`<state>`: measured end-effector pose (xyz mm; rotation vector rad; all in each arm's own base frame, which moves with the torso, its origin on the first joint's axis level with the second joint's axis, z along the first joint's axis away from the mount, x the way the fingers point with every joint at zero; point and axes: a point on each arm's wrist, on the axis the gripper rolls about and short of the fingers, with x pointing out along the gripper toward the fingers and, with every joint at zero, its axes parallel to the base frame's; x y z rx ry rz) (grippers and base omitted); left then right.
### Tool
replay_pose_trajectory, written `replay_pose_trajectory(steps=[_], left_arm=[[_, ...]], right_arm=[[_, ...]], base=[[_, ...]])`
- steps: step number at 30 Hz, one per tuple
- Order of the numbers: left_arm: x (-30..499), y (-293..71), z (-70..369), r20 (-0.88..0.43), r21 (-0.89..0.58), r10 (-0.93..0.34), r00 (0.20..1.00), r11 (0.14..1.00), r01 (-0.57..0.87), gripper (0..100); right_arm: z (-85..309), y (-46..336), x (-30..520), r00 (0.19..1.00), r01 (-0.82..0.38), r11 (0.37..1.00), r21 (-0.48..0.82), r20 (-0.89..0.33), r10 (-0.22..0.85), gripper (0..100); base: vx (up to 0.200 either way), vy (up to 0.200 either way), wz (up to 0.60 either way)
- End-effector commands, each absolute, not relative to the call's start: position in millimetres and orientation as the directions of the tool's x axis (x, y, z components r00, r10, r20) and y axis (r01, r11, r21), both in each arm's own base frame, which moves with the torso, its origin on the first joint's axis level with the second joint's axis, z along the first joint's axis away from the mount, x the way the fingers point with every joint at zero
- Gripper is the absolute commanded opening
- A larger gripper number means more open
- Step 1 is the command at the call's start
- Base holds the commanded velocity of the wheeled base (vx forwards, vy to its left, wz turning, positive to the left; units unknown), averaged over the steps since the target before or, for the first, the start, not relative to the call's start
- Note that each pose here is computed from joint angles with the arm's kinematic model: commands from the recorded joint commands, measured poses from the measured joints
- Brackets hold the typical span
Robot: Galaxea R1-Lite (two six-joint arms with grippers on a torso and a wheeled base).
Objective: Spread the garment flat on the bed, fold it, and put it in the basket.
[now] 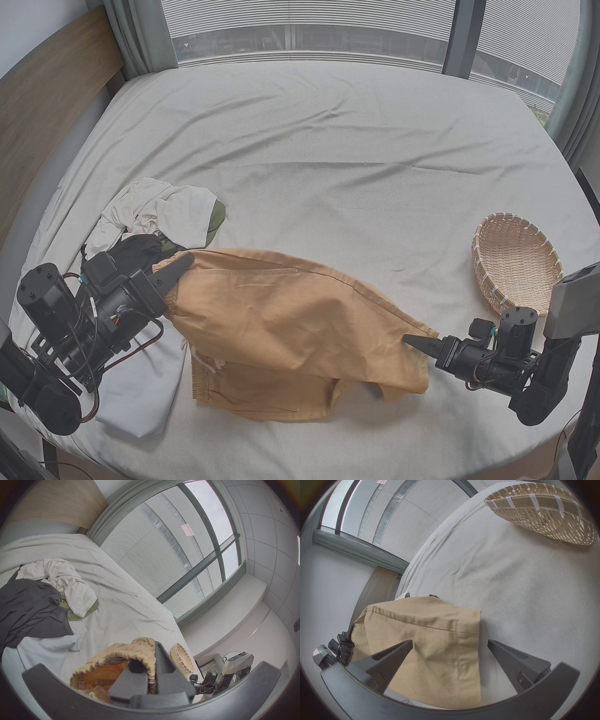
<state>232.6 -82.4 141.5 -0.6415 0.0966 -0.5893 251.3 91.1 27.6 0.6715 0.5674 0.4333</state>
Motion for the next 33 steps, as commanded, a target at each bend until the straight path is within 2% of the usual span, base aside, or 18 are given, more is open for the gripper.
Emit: replay_pose_trajectory(steps=[1,5,15,28,33], left_arm=[[233.9,-83.0,139.7,0.086,-0.591,-0.547,0.833,0.645,0.484,0],[234.5,-83.2,139.2,0.084,-0.591,-0.547,0.833,0.645,0.483,0],[235.9,-80.8,139.8,0.087,-0.591,-0.538,0.839,0.650,0.478,0],[235.8,-79.6,139.2,0.084,-0.591,-0.534,0.841,0.653,0.474,0],[235.9,-80.0,139.5,0.086,-0.591,-0.535,0.840,0.652,0.475,0]], right_arm=[[40.3,92.6,253.0,0.780,-0.230,0.691,0.686,-0.295,0.552,100],[52.3,93.4,249.0,0.786,-0.256,0.673,0.694,-0.257,0.563,100],[74.5,91.4,239.1,0.755,-0.300,0.576,0.761,-0.180,0.631,100],[77.0,72.6,239.8,0.787,-0.268,0.586,0.765,-0.177,0.591,100],[77.3,71.2,236.7,0.771,-0.277,0.573,0.771,-0.178,0.612,100]], base=[[0.000,0.000,0.00],[0.000,0.000,0.00],[0.000,0.000,0.00],[0.000,0.000,0.00],[0.000,0.000,0.00]])
